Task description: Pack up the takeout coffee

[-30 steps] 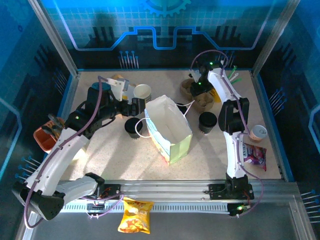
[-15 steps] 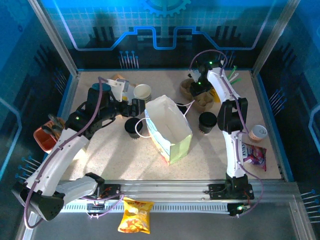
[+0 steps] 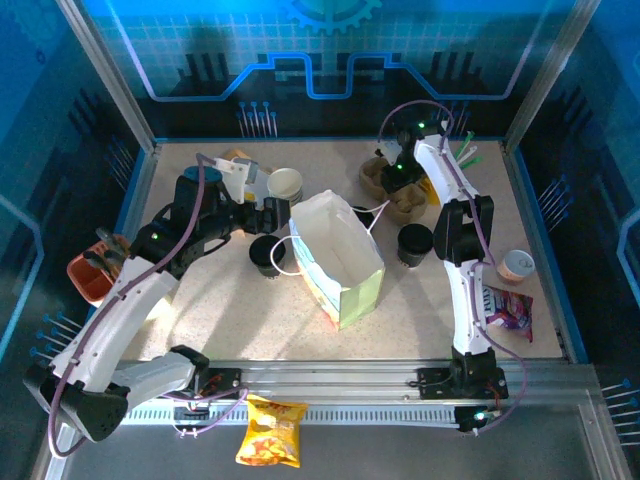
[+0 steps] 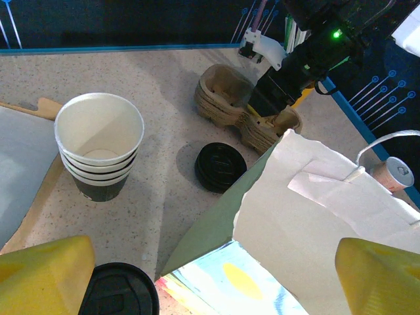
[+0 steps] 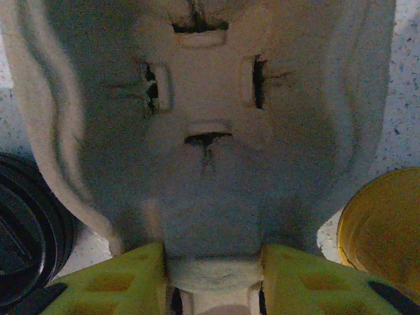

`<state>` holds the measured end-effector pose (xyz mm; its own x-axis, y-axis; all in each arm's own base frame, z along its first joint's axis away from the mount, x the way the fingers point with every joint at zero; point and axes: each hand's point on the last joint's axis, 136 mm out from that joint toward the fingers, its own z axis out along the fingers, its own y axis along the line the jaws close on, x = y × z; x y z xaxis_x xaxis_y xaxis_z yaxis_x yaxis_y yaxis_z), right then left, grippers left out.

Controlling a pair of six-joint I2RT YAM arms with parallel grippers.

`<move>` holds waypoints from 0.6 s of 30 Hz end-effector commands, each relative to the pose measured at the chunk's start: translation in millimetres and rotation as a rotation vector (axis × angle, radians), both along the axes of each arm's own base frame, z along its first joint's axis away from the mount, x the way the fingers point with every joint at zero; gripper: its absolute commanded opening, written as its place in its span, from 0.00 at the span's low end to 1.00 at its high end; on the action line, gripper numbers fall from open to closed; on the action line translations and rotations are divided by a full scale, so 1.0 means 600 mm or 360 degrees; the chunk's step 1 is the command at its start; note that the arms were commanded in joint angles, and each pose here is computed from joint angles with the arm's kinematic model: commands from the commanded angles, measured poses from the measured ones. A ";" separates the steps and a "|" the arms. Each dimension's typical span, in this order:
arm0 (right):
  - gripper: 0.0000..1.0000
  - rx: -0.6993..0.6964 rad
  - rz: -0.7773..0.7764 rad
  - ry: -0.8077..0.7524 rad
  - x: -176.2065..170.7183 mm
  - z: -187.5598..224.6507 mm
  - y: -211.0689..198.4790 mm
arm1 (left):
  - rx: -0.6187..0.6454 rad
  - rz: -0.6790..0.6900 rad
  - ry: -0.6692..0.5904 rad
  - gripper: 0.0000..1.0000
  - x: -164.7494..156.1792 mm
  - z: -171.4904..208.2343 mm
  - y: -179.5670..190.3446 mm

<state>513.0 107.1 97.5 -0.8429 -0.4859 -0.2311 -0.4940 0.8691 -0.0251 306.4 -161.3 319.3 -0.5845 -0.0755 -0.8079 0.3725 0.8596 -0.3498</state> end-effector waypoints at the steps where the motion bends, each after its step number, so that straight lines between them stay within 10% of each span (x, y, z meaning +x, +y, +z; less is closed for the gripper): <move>1: 0.37 0.0002 0.0021 0.0057 -0.007 -0.008 -0.008 | -0.0035 -0.0022 -0.0012 0.95 -0.007 0.005 0.000; 18: 0.30 0.0100 0.0022 -0.0057 -0.010 0.069 0.001 | -0.0038 -0.0030 -0.0012 0.95 -0.009 0.005 -0.001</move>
<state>511.0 110.5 105.4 -0.8362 -0.4932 -0.2399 -0.5068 0.8620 -0.0059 305.4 -162.9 319.5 -0.5868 -0.0738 -0.8063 0.3801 0.8542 -0.3548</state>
